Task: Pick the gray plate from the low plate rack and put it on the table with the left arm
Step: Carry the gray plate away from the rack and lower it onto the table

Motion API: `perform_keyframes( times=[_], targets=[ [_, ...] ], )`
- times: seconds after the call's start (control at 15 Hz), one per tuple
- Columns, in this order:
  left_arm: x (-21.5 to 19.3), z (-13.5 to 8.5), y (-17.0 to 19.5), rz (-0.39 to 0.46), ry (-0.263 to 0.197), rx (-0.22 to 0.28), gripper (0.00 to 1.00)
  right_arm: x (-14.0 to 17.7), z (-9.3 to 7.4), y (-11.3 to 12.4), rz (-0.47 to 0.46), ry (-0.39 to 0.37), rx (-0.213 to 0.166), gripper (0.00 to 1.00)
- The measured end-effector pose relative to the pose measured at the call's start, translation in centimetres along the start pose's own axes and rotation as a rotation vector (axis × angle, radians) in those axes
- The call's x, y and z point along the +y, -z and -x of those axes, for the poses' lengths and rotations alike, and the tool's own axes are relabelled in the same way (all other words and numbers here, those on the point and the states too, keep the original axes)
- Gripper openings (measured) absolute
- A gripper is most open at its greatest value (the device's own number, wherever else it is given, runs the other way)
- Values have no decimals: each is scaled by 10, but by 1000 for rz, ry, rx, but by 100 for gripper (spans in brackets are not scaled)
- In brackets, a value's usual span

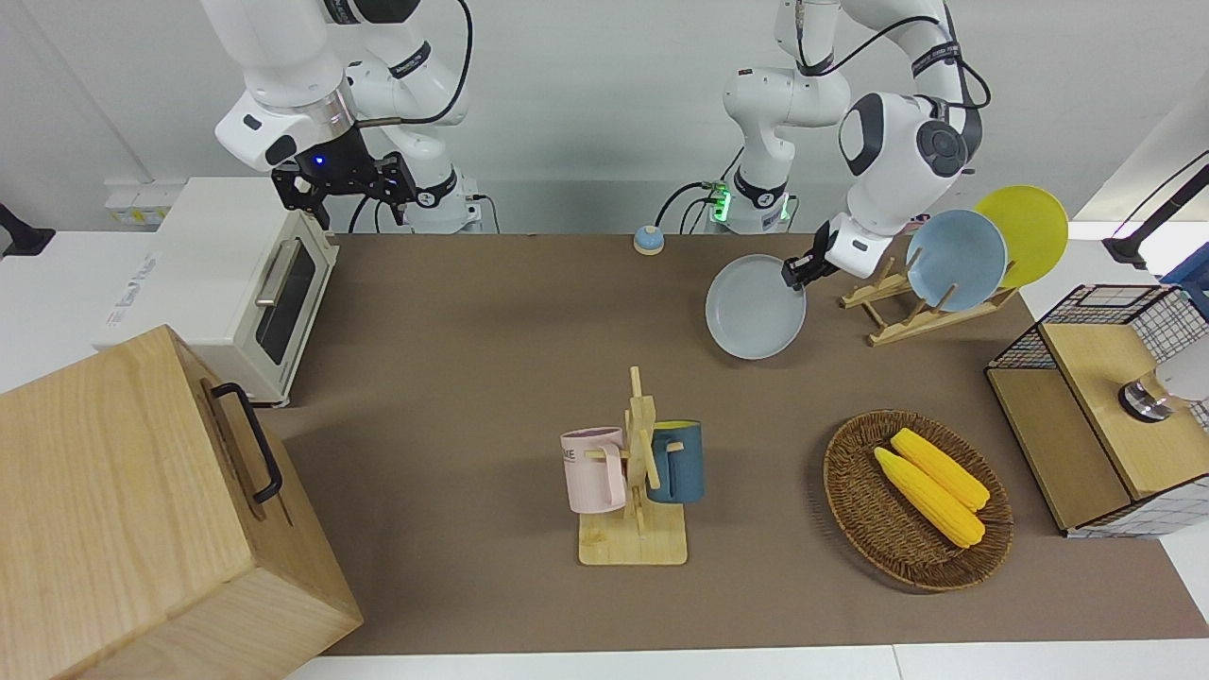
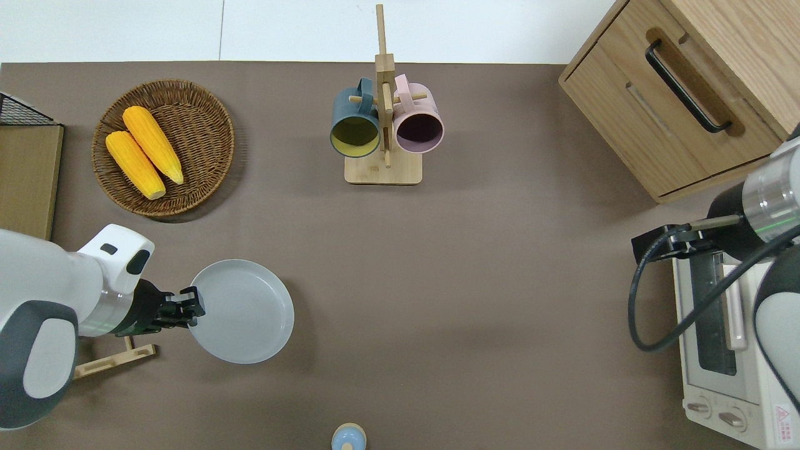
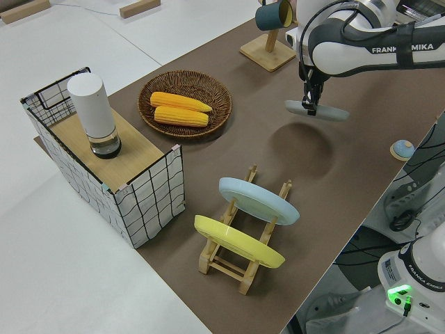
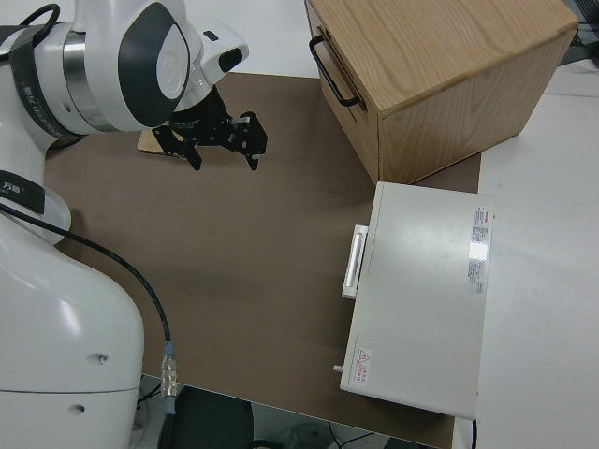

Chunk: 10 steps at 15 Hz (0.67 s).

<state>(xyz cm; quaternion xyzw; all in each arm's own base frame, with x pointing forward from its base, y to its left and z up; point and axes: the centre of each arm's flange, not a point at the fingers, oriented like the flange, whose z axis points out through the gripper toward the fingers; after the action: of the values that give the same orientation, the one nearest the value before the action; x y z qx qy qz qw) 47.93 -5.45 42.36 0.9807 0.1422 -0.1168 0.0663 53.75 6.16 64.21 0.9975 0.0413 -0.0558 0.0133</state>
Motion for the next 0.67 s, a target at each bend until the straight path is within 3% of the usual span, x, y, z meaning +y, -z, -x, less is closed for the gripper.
perform_keyframes(
  times=[0.67],
  targets=[
    [11, -6, -28, -44, -32, 22, 9, 0, 0, 0, 0, 0, 0, 99]
  ],
)
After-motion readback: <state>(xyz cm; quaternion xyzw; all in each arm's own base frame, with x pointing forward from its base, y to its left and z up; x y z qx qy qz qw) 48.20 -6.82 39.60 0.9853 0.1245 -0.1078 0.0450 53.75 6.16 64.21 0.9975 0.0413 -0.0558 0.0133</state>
